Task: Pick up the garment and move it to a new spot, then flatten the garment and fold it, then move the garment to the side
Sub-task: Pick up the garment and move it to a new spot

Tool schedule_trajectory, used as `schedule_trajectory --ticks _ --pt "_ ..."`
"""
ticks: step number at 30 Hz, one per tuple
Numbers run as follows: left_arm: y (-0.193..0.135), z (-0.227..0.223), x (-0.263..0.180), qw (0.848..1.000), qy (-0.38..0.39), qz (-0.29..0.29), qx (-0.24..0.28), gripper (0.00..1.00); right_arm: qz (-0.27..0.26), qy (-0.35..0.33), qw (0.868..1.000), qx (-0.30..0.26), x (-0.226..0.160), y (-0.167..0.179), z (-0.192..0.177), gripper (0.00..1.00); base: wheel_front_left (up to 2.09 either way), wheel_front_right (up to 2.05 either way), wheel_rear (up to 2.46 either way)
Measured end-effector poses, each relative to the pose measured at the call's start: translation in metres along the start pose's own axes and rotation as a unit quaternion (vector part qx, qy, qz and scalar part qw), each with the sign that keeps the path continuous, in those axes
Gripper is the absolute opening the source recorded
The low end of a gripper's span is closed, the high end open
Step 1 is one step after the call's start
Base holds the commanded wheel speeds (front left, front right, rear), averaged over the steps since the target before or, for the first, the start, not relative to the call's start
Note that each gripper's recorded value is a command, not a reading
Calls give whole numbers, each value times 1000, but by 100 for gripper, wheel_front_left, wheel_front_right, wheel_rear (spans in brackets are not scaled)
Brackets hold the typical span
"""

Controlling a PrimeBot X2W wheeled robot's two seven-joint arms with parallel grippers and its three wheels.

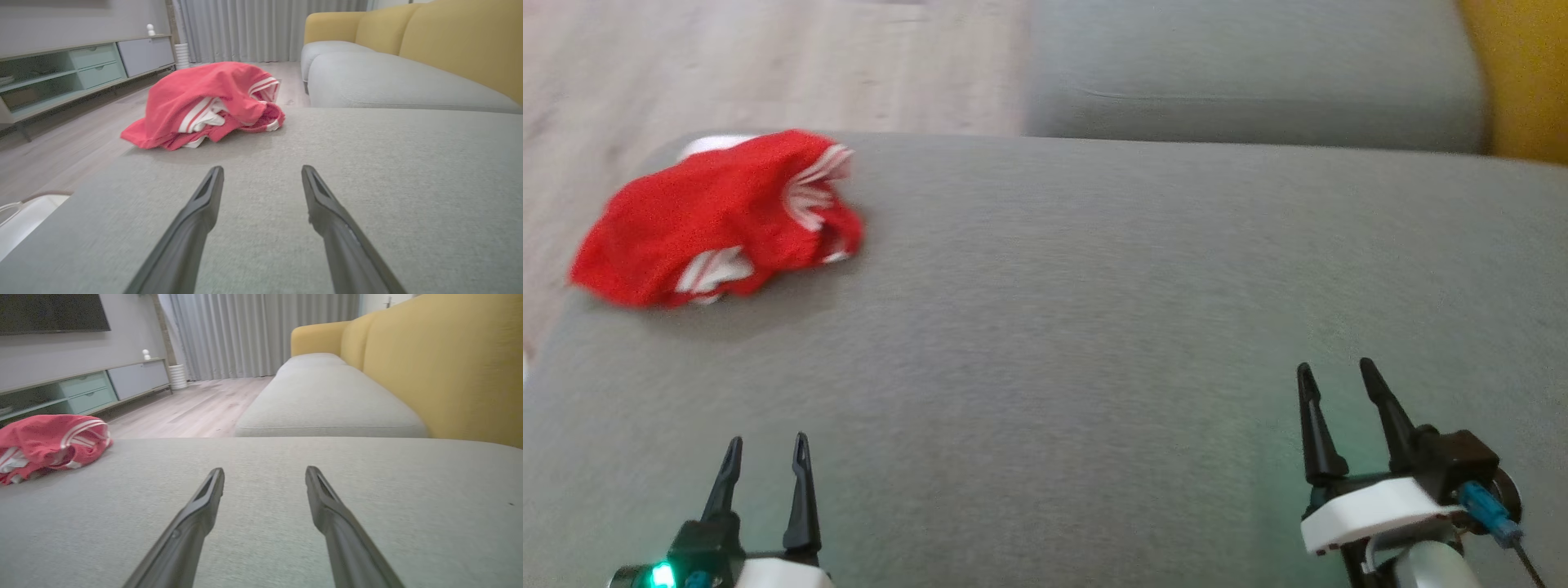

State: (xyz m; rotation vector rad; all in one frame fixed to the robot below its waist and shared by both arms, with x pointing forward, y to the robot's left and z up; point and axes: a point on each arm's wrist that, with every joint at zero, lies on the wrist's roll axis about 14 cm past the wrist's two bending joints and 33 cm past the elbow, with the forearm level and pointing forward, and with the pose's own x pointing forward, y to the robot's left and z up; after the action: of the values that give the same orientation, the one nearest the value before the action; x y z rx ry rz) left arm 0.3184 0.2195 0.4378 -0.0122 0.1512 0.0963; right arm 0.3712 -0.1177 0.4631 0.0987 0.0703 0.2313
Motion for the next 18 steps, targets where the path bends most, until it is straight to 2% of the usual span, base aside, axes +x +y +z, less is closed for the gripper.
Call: schedule_trajectory --ticks 11,14,18 --pt "68 -17 -59 993 10 116 -28 100 141 3 990 -2 28 92 1 100 0 0 0" --pt "74 -26 -71 991 23 129 -35 100 155 6 988 -2 30 101 -1 100 0 0 0" --pt "72 -16 -59 992 11 121 -43 100 149 16 989 0 29 96 -8 100 0 0 0"
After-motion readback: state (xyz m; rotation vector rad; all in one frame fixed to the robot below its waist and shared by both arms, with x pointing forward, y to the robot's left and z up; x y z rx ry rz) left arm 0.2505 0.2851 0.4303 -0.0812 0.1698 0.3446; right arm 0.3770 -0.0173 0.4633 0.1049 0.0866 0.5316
